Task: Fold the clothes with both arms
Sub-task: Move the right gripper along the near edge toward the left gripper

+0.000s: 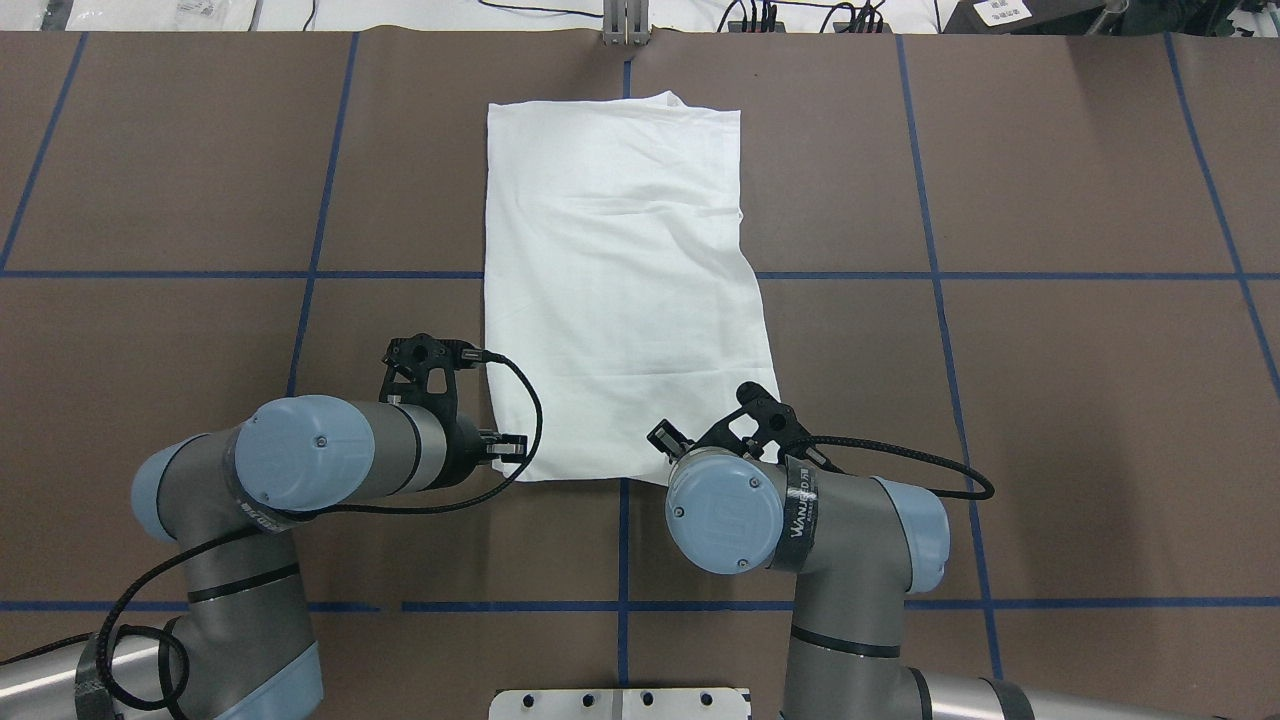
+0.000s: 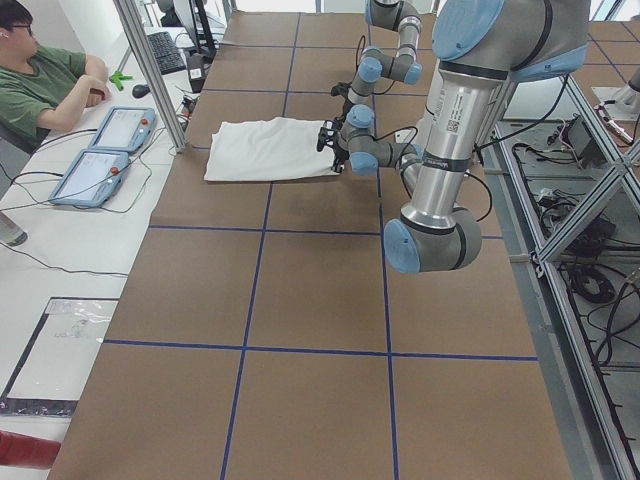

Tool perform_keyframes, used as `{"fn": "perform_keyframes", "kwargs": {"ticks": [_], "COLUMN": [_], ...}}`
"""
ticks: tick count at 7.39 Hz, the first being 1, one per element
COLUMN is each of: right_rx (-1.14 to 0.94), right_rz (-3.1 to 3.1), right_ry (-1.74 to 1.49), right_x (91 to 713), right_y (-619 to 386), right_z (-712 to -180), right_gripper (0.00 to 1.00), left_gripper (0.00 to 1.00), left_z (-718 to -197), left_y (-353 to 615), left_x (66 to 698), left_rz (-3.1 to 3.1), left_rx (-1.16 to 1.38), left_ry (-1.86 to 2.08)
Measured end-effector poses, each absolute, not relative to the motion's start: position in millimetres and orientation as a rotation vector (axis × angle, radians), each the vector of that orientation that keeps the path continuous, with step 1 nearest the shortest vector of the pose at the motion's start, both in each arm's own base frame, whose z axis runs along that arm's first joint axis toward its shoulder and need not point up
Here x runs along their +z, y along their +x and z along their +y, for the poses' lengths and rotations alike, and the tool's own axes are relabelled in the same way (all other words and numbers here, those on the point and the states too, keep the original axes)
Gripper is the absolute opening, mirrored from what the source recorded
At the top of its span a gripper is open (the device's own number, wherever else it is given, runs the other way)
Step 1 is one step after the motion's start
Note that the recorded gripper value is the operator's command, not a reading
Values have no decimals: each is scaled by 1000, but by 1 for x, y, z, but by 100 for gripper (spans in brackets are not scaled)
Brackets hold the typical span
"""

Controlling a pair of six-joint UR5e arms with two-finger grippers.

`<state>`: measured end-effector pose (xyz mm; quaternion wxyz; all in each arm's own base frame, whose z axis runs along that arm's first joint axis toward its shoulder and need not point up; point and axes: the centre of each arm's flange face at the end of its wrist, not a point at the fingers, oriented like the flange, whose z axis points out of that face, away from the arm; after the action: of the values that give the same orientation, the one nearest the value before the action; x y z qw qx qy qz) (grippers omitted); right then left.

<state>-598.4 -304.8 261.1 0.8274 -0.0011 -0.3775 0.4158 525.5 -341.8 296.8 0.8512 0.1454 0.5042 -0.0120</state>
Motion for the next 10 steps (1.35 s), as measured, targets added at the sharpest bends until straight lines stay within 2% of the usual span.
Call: {"fn": "perform_keyframes", "kwargs": {"ticks": [1, 2, 3, 4, 5, 10], "right_rx": [883, 882, 881, 883, 889, 921], "right_rz": [-794, -788, -786, -789, -796, -798], "right_ry": [0, 2, 3, 2, -1, 1], "right_x": [264, 266, 267, 265, 261, 253], "right_y": [-601, -602, -603, -603, -604, -597], "right_z": [-306, -306, -307, -307, -308, -312], "right_gripper": [79, 75, 38, 6, 0, 0], "left_gripper": [0, 0, 0, 0, 0, 0], "left_z": [-342, -342, -342, -342, -342, -340], "left_y": [525, 525, 525, 525, 525, 522], "left_x": [296, 296, 296, 297, 297, 289], "left_rz": [1062, 1063, 1063, 1062, 1062, 1076], "left_rx": [-25, -25, -25, -26, -26, -19], "left_ry": [307, 307, 307, 307, 307, 309]}}
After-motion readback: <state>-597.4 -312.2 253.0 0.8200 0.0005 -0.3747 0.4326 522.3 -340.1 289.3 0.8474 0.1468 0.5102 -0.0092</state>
